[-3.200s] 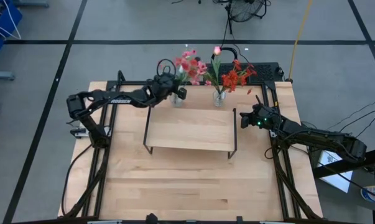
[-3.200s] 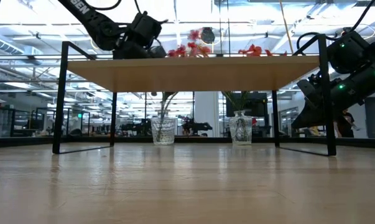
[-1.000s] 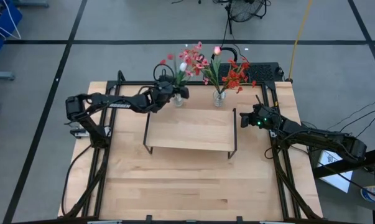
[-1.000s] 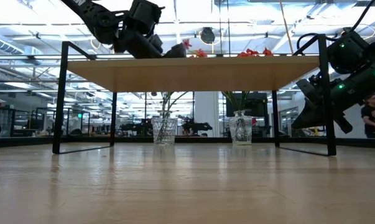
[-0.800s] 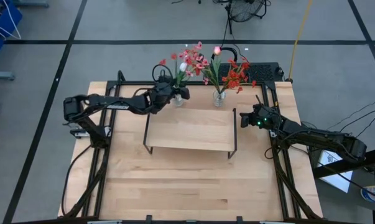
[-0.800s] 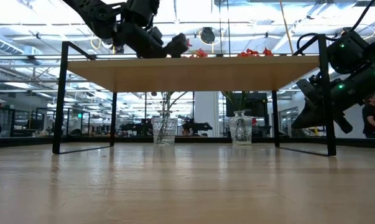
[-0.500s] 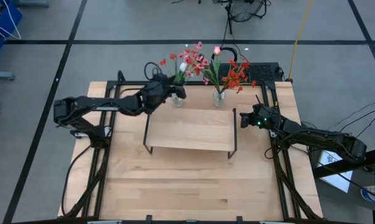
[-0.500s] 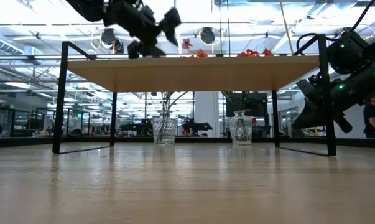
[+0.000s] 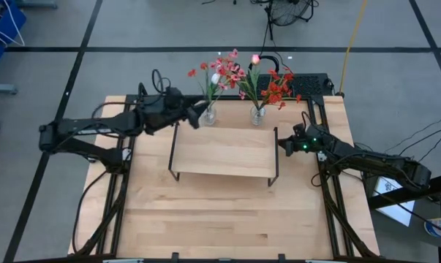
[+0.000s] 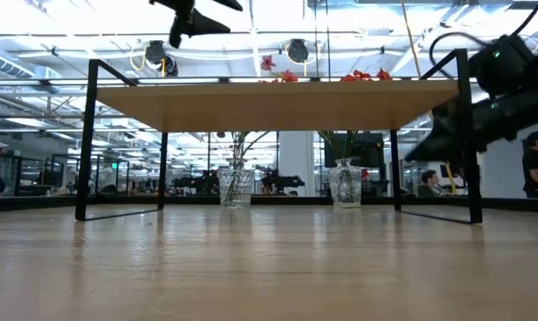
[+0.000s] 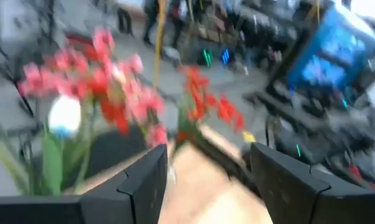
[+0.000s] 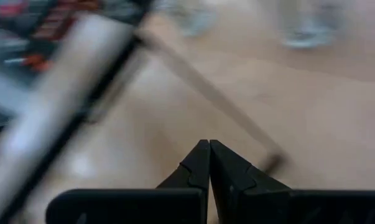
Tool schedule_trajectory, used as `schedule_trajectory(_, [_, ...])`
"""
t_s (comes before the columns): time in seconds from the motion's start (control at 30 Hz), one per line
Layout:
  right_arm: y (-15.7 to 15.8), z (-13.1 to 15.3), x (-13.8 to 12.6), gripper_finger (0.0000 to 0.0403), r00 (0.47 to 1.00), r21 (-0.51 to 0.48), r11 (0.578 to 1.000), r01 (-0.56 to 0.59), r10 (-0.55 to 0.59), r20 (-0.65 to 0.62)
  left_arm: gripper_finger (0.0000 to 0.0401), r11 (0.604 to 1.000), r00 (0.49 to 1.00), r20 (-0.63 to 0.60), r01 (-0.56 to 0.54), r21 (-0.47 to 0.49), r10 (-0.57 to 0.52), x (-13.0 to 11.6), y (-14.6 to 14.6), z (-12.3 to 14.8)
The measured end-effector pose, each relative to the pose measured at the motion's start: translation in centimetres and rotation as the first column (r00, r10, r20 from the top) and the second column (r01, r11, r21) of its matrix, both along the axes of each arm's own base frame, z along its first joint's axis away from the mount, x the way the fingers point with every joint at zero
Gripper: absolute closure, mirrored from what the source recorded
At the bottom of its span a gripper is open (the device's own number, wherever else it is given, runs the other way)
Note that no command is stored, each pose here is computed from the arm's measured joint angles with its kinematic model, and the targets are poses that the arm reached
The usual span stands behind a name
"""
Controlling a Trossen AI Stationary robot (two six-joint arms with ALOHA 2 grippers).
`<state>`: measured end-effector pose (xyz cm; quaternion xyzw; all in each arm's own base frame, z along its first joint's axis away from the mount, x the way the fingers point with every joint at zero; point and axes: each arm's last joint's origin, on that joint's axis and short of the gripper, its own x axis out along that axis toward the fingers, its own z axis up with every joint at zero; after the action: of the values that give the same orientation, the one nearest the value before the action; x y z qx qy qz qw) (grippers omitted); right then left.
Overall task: Pick and place flowers into a vace then onto a shelf
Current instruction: Put the right transparent flower vase on the shelf
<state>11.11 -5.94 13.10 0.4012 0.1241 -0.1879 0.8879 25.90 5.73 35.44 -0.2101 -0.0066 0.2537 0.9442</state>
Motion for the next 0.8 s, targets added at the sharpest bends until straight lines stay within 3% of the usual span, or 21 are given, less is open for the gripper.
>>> schedule_trajectory(0.17, [0.3,2.5,0.3,0.0401,0.957,-0.048,0.989,-0.140,0.147,0.251,0.0177,0.998,0.998,-0.013,0.059,-0.027,-0.060,-1.8,-1.8,0.8])
schedule_trajectory(0.27, [0.6,4.6,0.1,0.0401,0.884,-0.168,0.970,-0.178,0.233,0.405,0.0182,0.996,0.996,0.029,0.090,-0.020,-0.090,-2.7,-2.5,1.7])
schedule_trajectory(0.4, [1.0,5.8,-0.2,0.0401,0.826,-0.259,0.944,-0.204,0.308,0.472,0.0183,0.996,0.995,0.035,0.093,-0.012,-0.092,-3.0,-2.8,2.0])
schedule_trajectory(0.5, [1.0,5.2,-0.2,0.0401,0.849,-0.199,0.952,-0.231,0.297,0.436,0.0183,0.997,0.997,-0.006,0.075,0.009,-0.075,-2.9,-2.5,1.6])
schedule_trajectory(0.63, [1.0,4.3,-0.1,0.0401,0.882,-0.097,0.961,-0.257,0.275,0.383,0.0183,0.998,0.996,-0.084,0.029,-0.059,-0.034,-2.1,-2.1,0.0])
schedule_trajectory(0.73, [0.8,4.9,-0.1,0.0401,0.875,-0.119,0.977,-0.180,0.214,0.434,0.0183,0.996,0.997,-0.067,0.028,-0.082,-0.033,-1.5,-2.1,-0.1])
schedule_trajectory(0.8, [0.6,5.7,-0.3,0.0401,0.843,-0.084,0.991,-0.104,0.132,0.521,0.0183,0.994,0.998,-0.062,0.024,-0.109,-0.031,-0.9,-2.0,-0.5])
